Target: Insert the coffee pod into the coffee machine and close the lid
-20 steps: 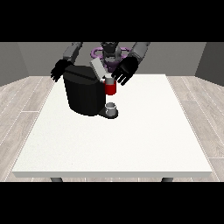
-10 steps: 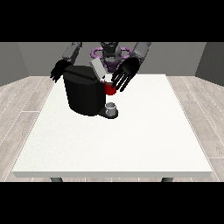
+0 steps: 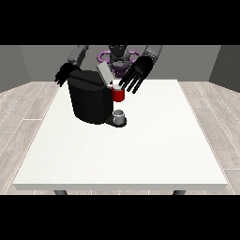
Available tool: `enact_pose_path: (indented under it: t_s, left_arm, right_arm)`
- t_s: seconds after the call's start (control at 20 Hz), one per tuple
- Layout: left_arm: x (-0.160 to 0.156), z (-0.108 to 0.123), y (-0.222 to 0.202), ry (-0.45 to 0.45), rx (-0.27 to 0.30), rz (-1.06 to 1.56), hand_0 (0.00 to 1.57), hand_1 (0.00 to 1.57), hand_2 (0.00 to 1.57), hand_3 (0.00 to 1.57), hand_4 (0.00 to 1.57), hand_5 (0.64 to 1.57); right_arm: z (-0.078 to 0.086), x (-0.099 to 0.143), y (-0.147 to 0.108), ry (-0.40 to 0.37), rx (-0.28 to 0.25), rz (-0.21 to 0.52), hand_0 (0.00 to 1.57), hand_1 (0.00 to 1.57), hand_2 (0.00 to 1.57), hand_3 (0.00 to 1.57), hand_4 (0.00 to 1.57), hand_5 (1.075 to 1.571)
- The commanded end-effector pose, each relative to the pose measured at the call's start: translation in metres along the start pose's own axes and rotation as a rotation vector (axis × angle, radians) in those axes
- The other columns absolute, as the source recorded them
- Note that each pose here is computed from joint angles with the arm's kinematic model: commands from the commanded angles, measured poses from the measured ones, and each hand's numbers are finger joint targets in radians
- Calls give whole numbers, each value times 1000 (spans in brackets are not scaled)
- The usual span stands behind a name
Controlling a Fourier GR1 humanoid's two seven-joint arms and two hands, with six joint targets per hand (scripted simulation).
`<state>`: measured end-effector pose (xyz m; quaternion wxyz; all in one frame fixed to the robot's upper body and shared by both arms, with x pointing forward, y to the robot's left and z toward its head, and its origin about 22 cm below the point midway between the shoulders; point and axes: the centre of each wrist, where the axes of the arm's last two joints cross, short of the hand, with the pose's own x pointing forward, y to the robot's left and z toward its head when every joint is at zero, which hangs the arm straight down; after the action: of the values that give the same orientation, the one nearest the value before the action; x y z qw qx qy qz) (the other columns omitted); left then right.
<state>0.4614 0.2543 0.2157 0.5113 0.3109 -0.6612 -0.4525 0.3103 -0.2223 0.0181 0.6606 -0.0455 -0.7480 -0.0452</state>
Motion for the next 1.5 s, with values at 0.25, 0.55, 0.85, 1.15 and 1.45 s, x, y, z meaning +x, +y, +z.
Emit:
enact_pose_path:
  t_s: [0.25,0.55,0.85,1.15,1.45]
  left_arm:
    - [-12,7,-28,11,-77,87,0,0,0,0,0,1571]
    - [-26,16,-73,38,-33,462,0,0,0,0,0,1571]
    - [-59,55,-154,70,14,790,0,0,0,0,0,1571]
    - [-69,89,-212,173,-44,998,0,0,0,0,142,1571]
    - [-68,102,-222,178,-44,1046,0,0,0,0,0,1571]
  right_arm:
    - [8,-14,-26,84,-43,-32,0,0,0,0,387,1571]
    - [32,-36,-30,147,-117,-15,0,0,0,0,370,1571]
    - [51,-39,-64,165,-59,71,0,0,0,0,357,1571]
    - [32,-7,-51,135,44,66,0,0,0,0,257,1571]
    - [15,17,-46,79,100,71,0,0,0,0,0,1571]
